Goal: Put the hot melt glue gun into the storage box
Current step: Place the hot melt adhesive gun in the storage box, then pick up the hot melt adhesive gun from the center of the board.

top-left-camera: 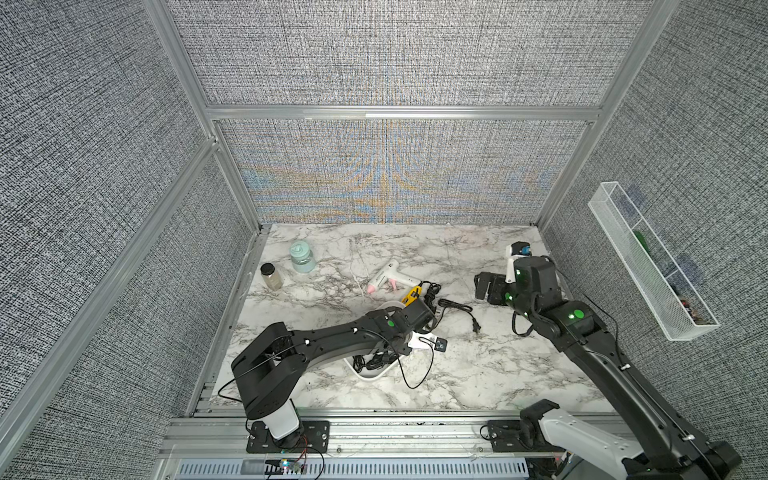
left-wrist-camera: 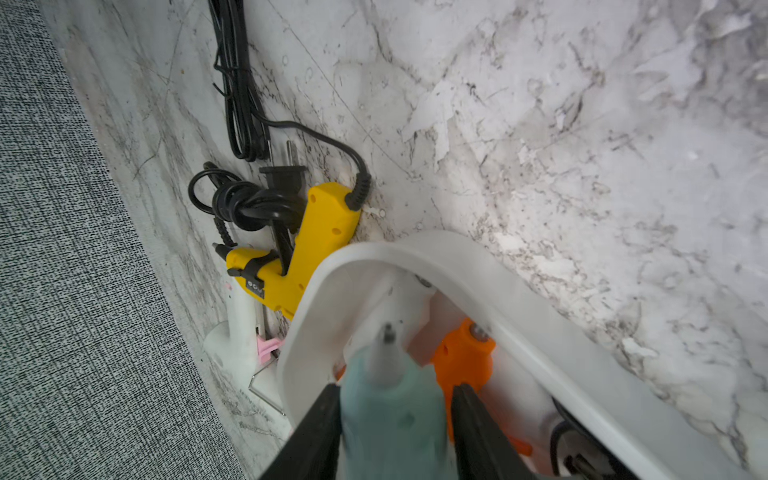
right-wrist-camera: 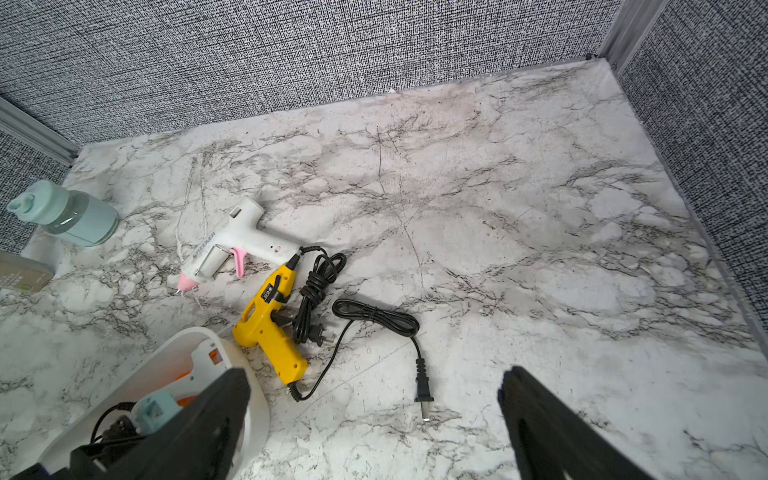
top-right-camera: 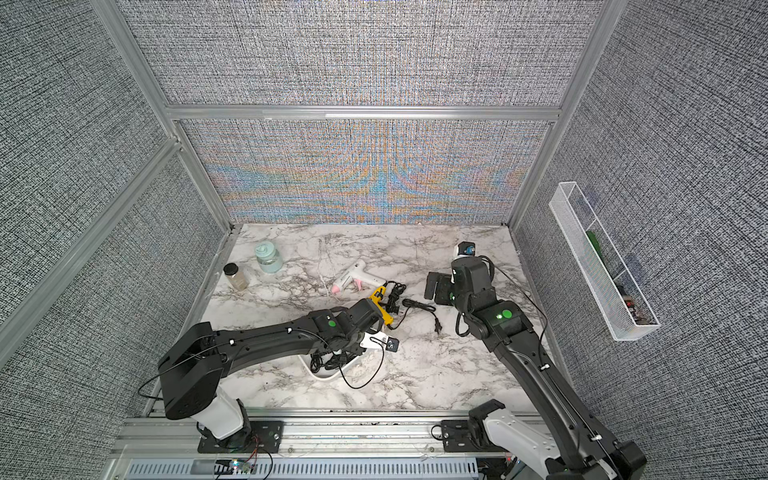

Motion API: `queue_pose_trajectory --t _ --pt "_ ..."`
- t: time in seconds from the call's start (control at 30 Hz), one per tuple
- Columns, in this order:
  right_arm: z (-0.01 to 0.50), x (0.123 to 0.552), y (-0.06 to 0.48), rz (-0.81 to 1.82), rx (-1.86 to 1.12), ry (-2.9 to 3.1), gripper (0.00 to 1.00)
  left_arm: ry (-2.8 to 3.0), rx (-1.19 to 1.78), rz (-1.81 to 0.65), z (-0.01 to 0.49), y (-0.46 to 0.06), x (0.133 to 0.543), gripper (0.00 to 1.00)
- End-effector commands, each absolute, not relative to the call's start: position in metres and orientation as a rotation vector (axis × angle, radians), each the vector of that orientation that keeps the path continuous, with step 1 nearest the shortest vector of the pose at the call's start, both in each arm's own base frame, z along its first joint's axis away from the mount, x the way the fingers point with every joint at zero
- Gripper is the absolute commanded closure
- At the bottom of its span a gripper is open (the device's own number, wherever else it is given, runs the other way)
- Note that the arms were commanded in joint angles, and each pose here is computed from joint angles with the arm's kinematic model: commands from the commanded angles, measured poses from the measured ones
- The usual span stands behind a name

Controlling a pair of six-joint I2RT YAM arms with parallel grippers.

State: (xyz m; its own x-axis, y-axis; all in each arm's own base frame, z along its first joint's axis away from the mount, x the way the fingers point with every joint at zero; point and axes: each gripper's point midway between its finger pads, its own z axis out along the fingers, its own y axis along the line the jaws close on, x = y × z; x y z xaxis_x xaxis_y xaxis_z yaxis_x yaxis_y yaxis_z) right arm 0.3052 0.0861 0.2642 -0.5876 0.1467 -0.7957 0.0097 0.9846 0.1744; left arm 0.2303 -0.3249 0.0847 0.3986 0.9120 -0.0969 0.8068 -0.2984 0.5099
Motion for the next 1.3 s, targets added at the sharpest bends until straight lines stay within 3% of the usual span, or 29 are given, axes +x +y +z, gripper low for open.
queue_pose_trajectory --t 0.0,0.2,0.3,0.53,0.6,0.67,0.8,1.0,1.27 --pt "0.272 0.309 0.088 0.202 0.109 2.170 0.01 1.480 2.162 0.285 0.084 -0.324 0.230 0.38" --pt "0.275 0.310 0.089 0.205 0.108 2.165 0.01 1.472 2.133 0.296 0.090 -0.328 0.235 0.33" --pt "0.279 0.310 0.088 0.206 0.111 2.158 0.01 1.445 2.049 0.335 0.115 -0.334 0.246 0.32" --pt "0.288 0.318 0.098 0.231 0.055 2.135 0.01 1.477 1.500 0.425 0.273 -0.329 0.286 0.31" --pt "0.285 0.325 0.105 0.245 0.024 2.138 0.01 1.581 1.211 0.448 0.324 -0.305 0.300 0.26" --pt "0.276 0.334 0.117 0.289 0.025 2.188 0.01 1.747 0.989 0.458 0.349 -0.271 0.309 0.27" --pt "0.217 0.356 0.172 0.457 -0.068 2.504 0.01 2.030 0.680 0.430 0.344 -0.216 0.309 0.33" --pt "0.156 0.377 0.251 0.480 -0.200 2.700 0.01 2.148 0.288 0.325 0.339 -0.155 0.285 0.34" --pt "0.102 0.401 0.291 0.465 -0.059 2.795 0.01 2.169 -0.014 0.272 0.345 -0.076 0.249 0.35"
